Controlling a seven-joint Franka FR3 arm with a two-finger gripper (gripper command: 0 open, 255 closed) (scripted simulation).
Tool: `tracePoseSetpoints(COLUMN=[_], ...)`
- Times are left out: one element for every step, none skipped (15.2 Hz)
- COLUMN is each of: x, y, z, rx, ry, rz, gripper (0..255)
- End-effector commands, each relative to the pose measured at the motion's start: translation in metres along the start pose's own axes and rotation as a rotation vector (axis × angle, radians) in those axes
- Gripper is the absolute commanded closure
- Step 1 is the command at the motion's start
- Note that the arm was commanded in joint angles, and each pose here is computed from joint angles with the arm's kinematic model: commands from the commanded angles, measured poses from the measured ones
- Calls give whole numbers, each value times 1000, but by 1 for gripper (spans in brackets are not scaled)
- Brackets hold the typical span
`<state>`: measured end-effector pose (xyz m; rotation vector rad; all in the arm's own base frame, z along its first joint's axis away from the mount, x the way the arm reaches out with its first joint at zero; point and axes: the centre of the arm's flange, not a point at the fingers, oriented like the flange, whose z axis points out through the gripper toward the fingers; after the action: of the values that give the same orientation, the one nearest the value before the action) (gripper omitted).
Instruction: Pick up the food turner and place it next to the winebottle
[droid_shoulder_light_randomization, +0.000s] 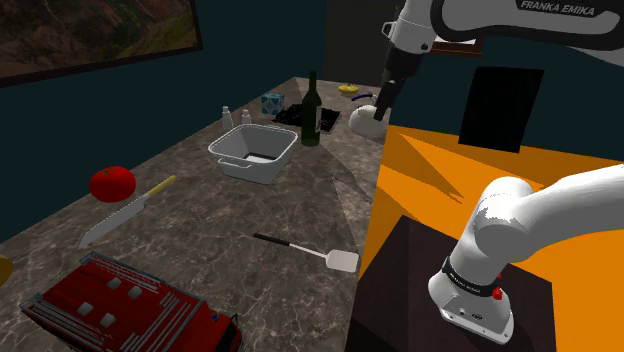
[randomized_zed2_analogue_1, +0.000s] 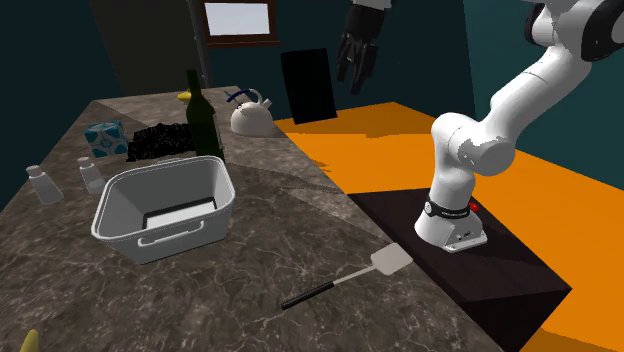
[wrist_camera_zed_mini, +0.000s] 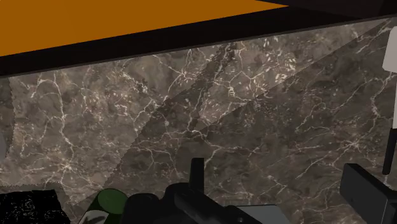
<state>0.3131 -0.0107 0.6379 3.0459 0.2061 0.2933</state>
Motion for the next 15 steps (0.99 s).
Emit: tracePoseSetpoints(x=[0, 3, 6, 8, 11, 14, 16, 18, 21, 23, 25, 27, 29, 31, 32], y=[0, -9, -18, -27, -36, -45, -54, -64, -73, -82, -91, -101, -110, -120, -129], z=[0, 9, 18, 27, 35, 44, 53, 62, 70, 79, 88, 96, 105, 113, 122], rx=[0, 4, 7, 11, 15, 19, 23, 26, 30, 34, 37, 41, 45, 49, 52], ry=[0, -4, -8, -11, -15, -19, -23, -27, -30, -34, -38, -42, -45, -49, -53], rz=[0, -6, -12, -18, -24, -30, -36, -42, -48, -54, -60, -65, -71, -77, -83], gripper=[0, 0, 0, 0, 0, 0, 0, 0, 0, 0, 0, 0, 0, 0, 0])
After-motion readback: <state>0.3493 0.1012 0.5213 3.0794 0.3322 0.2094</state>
